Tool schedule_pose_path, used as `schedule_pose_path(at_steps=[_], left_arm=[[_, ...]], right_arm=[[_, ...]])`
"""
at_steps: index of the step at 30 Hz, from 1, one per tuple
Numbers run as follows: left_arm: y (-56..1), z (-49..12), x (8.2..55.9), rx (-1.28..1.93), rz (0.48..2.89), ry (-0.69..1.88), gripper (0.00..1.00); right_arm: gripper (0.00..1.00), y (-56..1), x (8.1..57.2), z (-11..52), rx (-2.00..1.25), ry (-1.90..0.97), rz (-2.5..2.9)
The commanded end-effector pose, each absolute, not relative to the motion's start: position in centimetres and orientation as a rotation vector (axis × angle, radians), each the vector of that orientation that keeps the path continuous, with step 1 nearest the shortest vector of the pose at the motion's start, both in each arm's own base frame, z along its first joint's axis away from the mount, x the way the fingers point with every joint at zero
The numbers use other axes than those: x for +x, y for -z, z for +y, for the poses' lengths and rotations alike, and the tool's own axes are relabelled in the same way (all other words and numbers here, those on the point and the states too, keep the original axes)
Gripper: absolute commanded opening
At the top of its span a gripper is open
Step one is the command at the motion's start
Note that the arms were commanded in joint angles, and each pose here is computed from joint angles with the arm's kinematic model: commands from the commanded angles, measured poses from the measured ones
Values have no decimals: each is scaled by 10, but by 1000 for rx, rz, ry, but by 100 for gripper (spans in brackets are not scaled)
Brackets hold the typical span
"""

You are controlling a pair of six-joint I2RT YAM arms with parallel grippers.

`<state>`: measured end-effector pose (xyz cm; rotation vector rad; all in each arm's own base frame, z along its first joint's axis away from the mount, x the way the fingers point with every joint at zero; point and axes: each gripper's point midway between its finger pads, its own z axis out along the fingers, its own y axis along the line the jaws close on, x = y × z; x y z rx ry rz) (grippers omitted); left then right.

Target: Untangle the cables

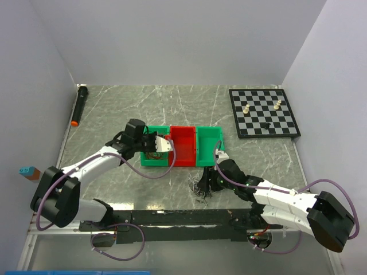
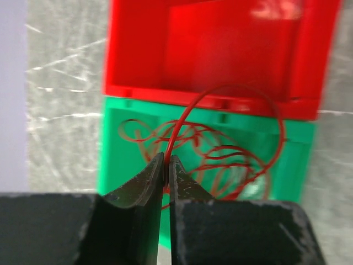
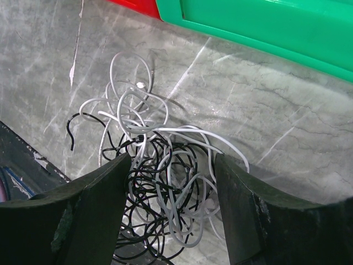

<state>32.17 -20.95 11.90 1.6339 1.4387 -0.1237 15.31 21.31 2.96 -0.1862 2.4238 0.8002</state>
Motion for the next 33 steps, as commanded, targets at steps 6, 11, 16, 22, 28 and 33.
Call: schedule_pose_path(at_steps=[6,11,16,22,28,33], left_arm=[[-128,-191,338,1321,1565,78,9],[-162,-165,364,1083,1601,10,4],[-153,-149,362,1107,1650,-55,1],[-129,-144,344,1313,1661,-99,1],[-115,-130,340,1430,1688,-237,1],[-115,-131,333,1465,1767,-186,1]], right_arm=[[69,-34,156,213,-157,-813,2407],[69,-34,155,215,-164,-816,2413],[69,-34,156,216,-169,-822,2411],[69,-33,156,216,-167,-819,2410],[69,-30,156,217,-173,-819,2419],[69,-29,158,220,-183,-818,2423]])
